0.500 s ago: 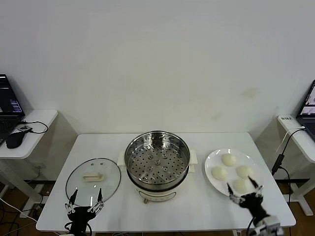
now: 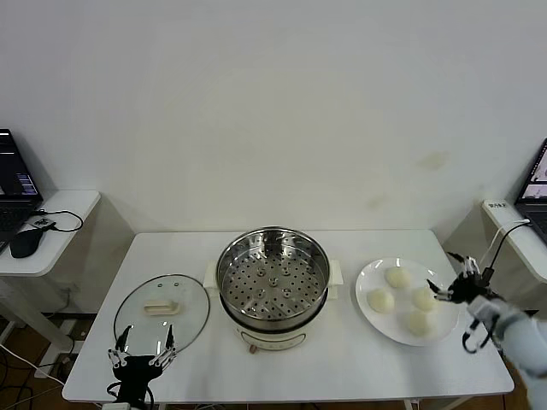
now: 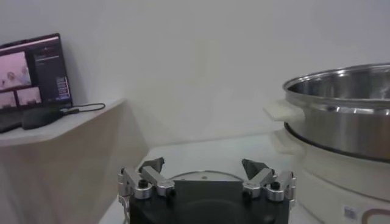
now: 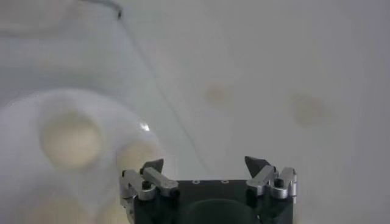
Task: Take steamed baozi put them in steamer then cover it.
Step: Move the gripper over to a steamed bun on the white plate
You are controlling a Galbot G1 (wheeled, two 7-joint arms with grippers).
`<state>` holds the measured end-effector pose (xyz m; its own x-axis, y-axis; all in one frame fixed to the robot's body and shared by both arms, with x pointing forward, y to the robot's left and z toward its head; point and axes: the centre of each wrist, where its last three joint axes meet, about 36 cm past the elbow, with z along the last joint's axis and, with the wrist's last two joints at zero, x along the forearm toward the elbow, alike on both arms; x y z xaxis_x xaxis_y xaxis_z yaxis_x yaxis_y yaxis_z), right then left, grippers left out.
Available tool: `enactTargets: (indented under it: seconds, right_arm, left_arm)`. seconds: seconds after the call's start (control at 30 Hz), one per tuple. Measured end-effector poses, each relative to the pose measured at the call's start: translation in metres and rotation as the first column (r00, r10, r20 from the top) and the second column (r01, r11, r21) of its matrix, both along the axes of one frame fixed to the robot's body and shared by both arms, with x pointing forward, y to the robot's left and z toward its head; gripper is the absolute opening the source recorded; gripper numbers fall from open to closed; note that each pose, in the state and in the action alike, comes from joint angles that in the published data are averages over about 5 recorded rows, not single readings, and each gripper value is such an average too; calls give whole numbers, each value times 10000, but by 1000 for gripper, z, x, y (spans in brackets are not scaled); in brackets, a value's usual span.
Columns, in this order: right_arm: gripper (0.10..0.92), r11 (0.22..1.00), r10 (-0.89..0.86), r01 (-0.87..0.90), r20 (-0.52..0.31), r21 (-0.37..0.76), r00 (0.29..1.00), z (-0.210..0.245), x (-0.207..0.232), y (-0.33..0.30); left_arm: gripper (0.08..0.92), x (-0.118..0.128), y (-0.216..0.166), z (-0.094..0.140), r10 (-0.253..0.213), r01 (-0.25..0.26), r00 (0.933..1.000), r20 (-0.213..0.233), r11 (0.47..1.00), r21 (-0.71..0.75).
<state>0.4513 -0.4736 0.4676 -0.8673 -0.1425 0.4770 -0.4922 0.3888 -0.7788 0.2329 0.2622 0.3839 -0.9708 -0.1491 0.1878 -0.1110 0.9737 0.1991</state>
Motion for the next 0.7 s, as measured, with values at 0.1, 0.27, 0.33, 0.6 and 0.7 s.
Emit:
enactTargets:
  seconds: [0.1, 0.27, 0.33, 0.6, 0.7]
  right_arm:
    - [823, 9972, 555, -594, -819, -455, 9951, 12, 31, -1]
    - [823, 9820, 1365, -1621, -2299, -967, 9636, 27, 78, 4]
    - [823, 9733, 1613, -2007, -2902, -1113, 9433, 31, 95, 7]
    - [823, 9428, 1879, -2959, -4885, -1533, 8521, 30, 145, 20]
    - [823, 9376, 1793, -3082, -5361, -1607, 8249, 24, 157, 24]
  left_arm:
    - [823, 1, 2, 1, 12, -12, 10000, 20, 9999, 108]
    - [823, 2, 7, 5, 42, -44, 10000, 68, 9997, 256]
    - [823, 3, 9, 6, 75, -78, 9999, 99, 9995, 292]
    - [823, 7, 15, 4, 253, -257, 9996, 99, 9991, 339]
    - [823, 8, 17, 4, 276, -280, 9996, 99, 9989, 378]
